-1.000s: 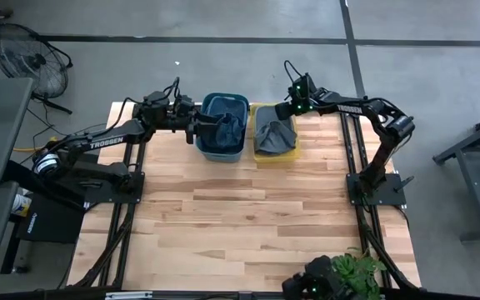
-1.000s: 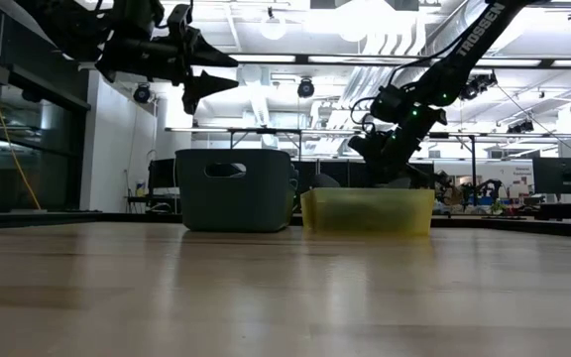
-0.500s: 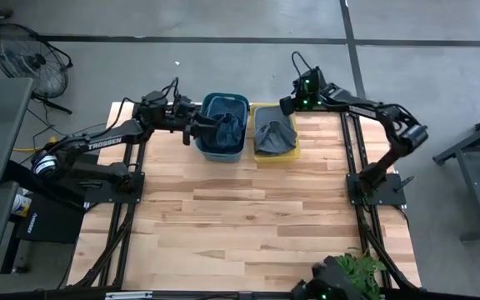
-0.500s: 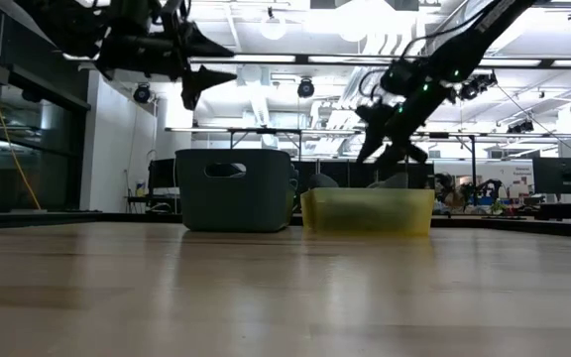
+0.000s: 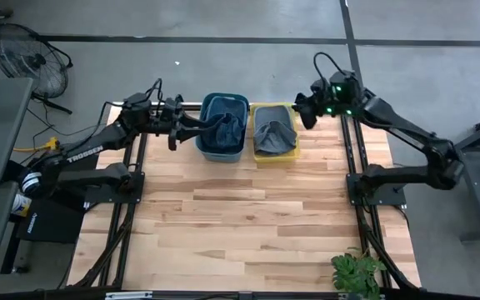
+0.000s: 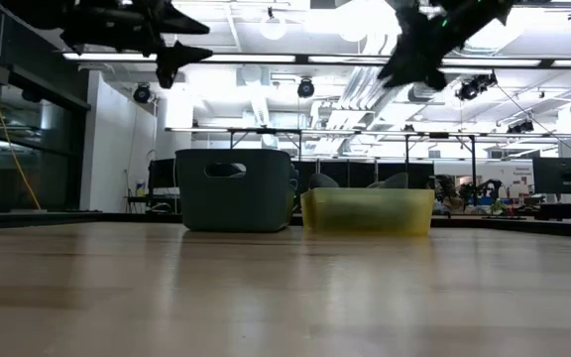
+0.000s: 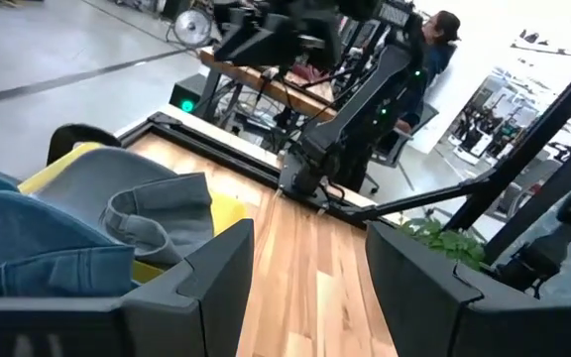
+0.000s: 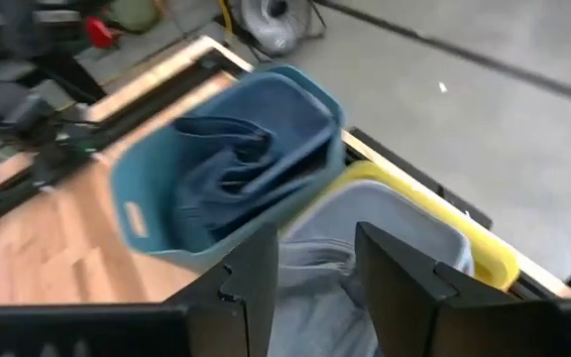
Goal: Pick & Place hat
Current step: Return to Home Position
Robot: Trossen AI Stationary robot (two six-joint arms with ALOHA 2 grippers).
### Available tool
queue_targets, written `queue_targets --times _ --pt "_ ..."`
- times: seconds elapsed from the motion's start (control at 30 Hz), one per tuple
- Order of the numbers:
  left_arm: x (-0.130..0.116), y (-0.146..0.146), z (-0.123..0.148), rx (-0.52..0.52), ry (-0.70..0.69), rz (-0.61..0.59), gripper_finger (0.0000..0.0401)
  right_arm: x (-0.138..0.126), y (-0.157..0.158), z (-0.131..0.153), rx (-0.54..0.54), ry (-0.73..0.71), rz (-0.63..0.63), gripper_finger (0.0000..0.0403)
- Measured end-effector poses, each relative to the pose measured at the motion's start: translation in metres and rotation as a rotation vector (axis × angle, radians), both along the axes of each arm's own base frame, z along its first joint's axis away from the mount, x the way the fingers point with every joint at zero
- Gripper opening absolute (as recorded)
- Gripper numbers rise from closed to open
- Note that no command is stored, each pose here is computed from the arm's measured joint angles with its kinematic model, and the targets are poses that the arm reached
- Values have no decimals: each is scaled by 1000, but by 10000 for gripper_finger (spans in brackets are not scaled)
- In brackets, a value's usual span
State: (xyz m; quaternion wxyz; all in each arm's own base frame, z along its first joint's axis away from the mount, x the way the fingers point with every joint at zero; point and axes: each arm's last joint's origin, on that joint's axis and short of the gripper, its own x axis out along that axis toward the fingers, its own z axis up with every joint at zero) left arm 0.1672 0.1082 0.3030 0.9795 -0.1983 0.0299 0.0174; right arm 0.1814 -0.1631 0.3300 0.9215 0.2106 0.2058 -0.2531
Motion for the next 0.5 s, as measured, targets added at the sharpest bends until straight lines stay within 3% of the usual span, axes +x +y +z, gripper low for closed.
queue_targets --times 0.17,0.5 --pt "-6 -12 -11 -37 -74 32 193 -8 36 16 -87 -24 66 121" --pt "-35 -52 -71 -236 -271 158 193 -37 89 -27 -38 -181 129 117"
